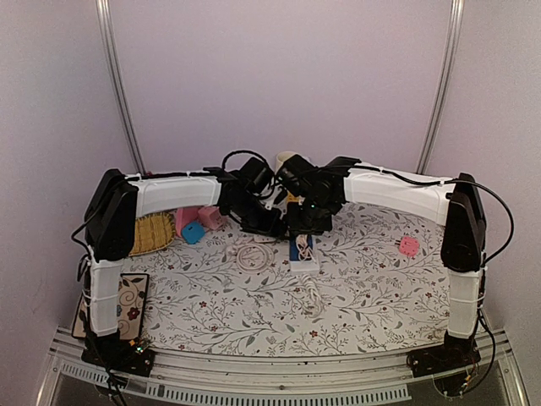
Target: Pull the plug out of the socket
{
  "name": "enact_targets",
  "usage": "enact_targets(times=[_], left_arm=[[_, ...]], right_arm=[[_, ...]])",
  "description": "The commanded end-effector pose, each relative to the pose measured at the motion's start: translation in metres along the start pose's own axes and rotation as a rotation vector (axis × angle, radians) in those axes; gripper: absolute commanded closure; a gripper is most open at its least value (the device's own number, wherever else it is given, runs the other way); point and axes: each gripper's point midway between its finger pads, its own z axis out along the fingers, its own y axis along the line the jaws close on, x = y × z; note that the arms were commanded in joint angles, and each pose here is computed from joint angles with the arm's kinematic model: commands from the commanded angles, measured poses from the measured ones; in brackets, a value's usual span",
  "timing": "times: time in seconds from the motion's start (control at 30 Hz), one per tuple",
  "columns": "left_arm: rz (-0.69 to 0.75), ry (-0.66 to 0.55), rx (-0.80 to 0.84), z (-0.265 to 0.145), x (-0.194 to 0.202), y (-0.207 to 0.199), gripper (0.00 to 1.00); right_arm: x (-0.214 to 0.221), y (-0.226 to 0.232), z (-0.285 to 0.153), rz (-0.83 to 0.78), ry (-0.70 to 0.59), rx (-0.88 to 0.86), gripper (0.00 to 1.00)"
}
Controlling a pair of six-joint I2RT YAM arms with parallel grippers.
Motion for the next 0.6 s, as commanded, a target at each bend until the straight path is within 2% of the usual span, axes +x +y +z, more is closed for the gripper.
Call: enact_targets(times=[0.0, 0.27, 0.57], left_arm=[[-0.018, 0.119, -0.145, 0.0287, 0.0365, 0.0375, 0.06], [-0.015, 0.124, -0.153, 0.0295, 0.0378, 0.0393, 0.06], [-0.016, 0.132, -0.155, 0.0299, 0.0401, 0.039, 0.06]], right_arm=[[-0.0554, 0.0343, -0.0804, 0.055, -0.235, -0.231, 0.96], [-0.0492, 0.0274, -0.0876, 0.134, -0.262, -0.344, 0.96], [-0.0564, 0.0321, -0.0872, 0.092, -0.27, -0.308, 0.97]])
